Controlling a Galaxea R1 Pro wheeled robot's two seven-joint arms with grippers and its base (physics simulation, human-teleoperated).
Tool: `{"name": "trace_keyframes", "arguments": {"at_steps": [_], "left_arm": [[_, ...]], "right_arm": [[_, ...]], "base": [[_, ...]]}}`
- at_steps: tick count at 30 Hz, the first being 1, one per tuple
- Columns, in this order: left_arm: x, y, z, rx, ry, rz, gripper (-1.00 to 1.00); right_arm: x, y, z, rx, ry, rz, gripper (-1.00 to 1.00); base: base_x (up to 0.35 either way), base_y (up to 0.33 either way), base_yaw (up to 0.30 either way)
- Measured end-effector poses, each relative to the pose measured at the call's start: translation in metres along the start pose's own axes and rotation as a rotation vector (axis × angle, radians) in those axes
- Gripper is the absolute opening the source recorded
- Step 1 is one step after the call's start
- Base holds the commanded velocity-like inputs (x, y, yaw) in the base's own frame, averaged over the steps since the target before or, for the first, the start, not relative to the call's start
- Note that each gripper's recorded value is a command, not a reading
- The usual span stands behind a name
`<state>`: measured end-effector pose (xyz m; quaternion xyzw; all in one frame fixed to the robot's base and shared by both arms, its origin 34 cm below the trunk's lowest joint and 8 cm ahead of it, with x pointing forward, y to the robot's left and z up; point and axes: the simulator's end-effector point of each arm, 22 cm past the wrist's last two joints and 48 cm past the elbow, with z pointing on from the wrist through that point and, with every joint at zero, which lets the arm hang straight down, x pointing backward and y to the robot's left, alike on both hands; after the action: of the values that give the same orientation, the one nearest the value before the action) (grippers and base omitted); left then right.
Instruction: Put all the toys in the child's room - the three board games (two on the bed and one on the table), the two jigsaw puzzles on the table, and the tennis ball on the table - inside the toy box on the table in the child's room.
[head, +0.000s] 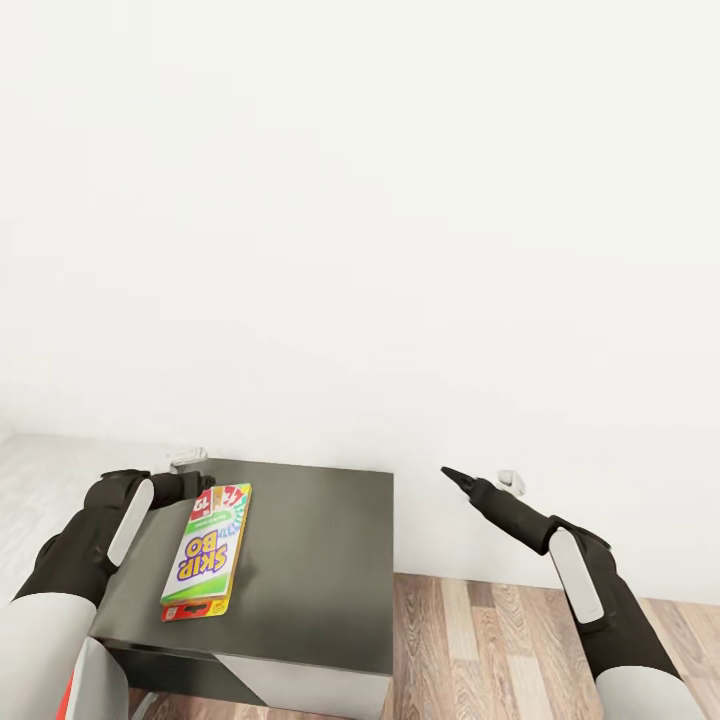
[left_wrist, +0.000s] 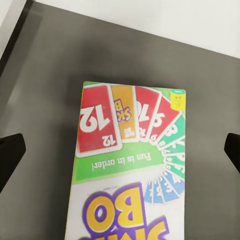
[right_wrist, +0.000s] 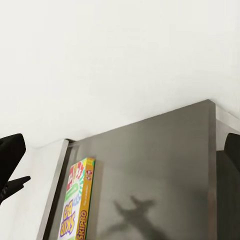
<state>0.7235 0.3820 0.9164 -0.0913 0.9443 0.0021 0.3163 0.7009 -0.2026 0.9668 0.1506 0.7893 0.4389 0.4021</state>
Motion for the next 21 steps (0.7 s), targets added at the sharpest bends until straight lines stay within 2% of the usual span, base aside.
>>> {"name": "trace_keyframes", "arguments": {"at_steps": [21], "left_arm": [[0.0000, 0.0000, 0.0000, 0.000, 0.000, 0.000, 1.00]], "right_arm": [[-0.0001, -0.0003, -0.0007, 0.000, 0.003, 0.003, 1.00]], "base": [[0.000, 0.000, 0.000]]}}
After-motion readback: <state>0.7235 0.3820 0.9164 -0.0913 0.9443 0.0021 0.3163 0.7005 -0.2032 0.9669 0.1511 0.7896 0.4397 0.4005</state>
